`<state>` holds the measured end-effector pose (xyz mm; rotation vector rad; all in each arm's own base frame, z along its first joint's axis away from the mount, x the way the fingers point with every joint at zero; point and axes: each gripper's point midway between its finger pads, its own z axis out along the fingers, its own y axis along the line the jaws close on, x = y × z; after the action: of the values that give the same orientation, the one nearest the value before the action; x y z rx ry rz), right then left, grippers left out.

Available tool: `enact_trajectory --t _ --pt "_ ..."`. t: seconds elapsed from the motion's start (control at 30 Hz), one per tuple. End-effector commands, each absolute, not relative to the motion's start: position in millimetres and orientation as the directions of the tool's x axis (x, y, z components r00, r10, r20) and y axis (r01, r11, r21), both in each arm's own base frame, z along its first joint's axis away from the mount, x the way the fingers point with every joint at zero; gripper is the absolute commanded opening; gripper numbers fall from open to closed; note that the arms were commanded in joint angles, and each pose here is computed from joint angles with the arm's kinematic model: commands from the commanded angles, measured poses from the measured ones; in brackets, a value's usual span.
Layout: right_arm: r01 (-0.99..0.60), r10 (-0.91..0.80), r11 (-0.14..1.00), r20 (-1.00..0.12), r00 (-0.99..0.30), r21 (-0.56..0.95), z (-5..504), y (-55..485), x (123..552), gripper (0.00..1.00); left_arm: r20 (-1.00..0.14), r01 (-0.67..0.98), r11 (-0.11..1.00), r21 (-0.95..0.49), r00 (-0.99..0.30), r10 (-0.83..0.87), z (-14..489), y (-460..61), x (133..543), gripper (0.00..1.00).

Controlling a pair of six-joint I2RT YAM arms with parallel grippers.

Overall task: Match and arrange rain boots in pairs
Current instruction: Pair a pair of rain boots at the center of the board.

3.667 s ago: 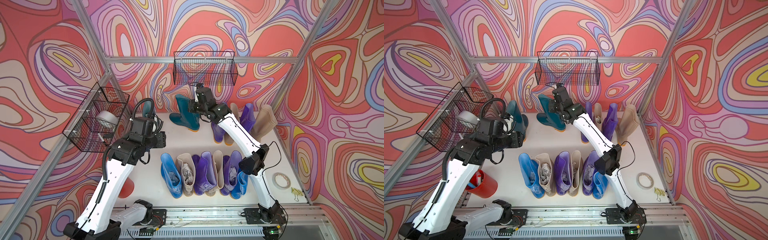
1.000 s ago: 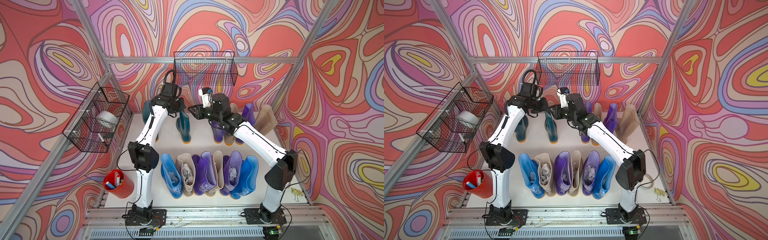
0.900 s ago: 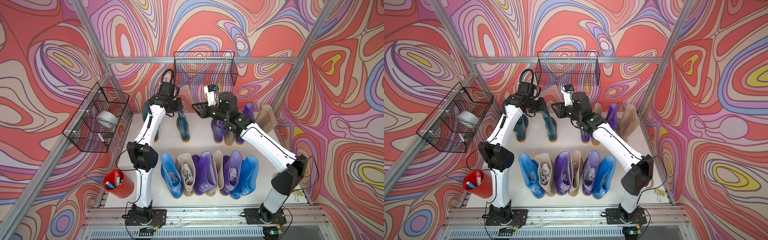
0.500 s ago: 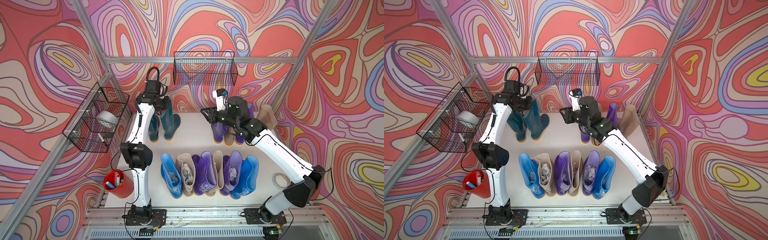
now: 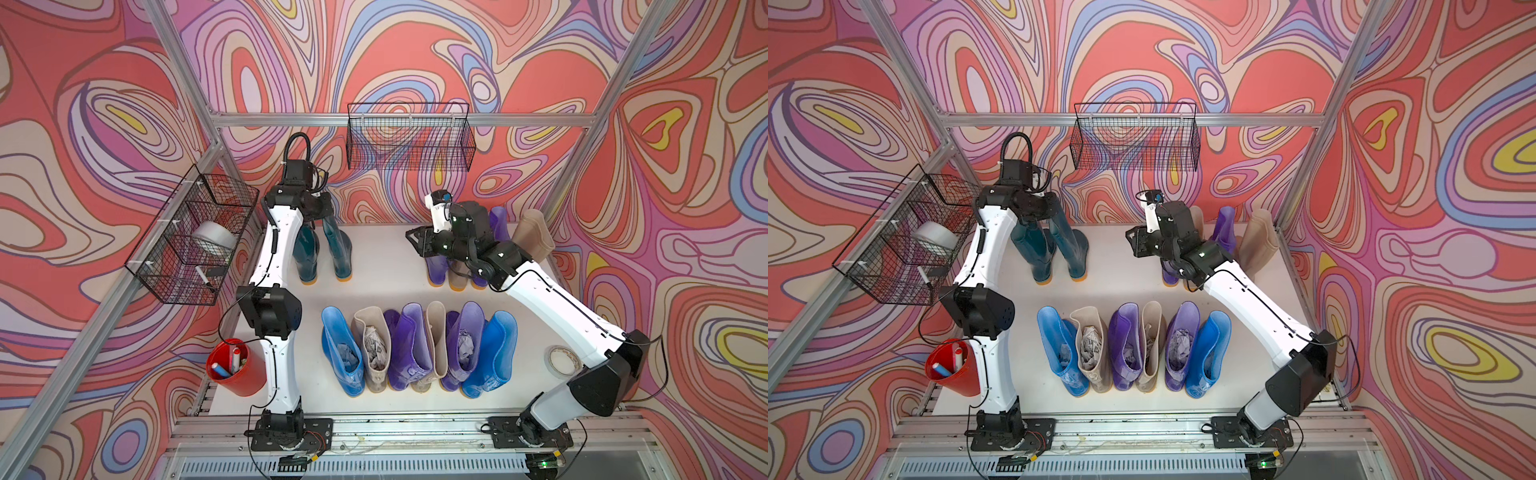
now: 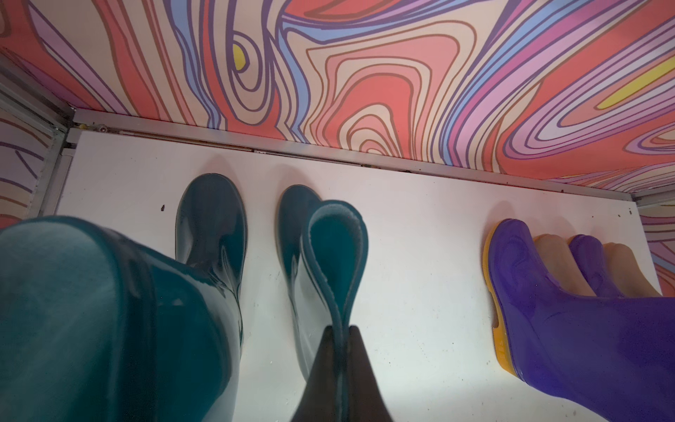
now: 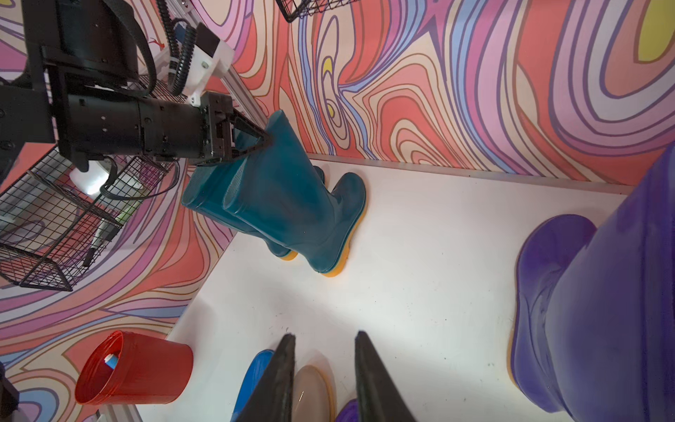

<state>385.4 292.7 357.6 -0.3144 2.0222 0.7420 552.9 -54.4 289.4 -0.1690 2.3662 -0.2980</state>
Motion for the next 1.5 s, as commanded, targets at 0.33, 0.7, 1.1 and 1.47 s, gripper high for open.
enact_trajectory --t 0.33,0.7,1.1,1.47 --pt "-0.473 0.086 0.794 -0.841 -0.534 0.381 359 283 380 0.3 -0.748 0.022 0.972 -0.232 -0.643 -0.164 321 -45 563 0.0" --pt "-0.462 0.088 0.801 -0.84 -0.536 0.379 356 281 379 0.3 -0.736 -0.008 0.974 -0.228 -0.653 -0.178 315 -41 559 0.0" --pt "-0.456 0.083 0.808 -0.838 -0.539 0.373 352 278 379 0.3 -0.737 0.003 0.977 -0.213 -0.656 -0.159 313 -39 558 0.1" --pt "-0.446 0.078 0.818 -0.839 -0.539 0.363 348 276 382 0.31 -0.761 0.031 0.973 -0.23 -0.629 -0.16 331 -41 556 0.51"
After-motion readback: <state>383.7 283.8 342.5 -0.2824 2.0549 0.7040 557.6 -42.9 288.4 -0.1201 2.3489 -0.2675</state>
